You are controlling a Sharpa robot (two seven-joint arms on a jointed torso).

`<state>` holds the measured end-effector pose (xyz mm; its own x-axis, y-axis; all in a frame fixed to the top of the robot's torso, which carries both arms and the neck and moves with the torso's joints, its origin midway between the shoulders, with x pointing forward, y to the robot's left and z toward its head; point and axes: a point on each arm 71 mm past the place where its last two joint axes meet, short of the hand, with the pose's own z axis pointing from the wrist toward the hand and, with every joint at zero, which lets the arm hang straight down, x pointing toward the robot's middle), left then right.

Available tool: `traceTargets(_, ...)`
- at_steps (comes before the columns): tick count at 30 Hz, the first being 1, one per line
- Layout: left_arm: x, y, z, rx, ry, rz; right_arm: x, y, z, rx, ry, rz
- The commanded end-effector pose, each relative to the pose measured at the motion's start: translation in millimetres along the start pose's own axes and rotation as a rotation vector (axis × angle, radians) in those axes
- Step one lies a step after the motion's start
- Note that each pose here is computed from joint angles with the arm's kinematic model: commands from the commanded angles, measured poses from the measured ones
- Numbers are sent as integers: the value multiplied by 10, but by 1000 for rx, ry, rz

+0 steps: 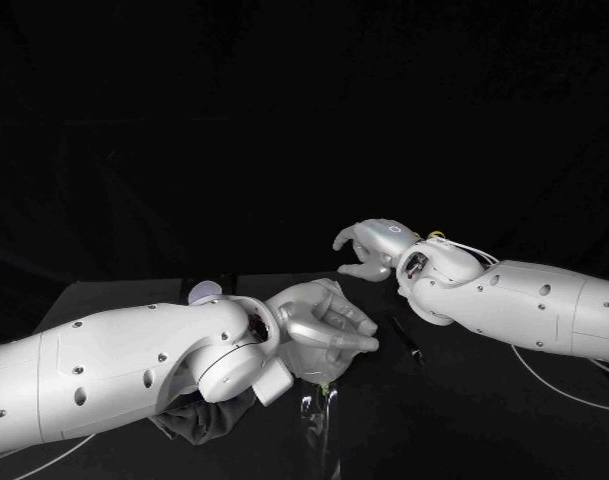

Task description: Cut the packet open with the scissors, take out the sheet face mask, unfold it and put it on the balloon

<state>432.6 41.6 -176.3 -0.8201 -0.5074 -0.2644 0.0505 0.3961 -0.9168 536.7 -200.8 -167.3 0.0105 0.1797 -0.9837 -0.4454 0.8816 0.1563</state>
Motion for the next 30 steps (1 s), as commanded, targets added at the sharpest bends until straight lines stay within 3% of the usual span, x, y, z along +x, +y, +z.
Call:
traceTargets(1,70,-24,11,9,61,24,27,-17,1,24,35,-42)
traceTargets(30,192,-64,21,28,152,120,27,-46,-76,80,41,35)
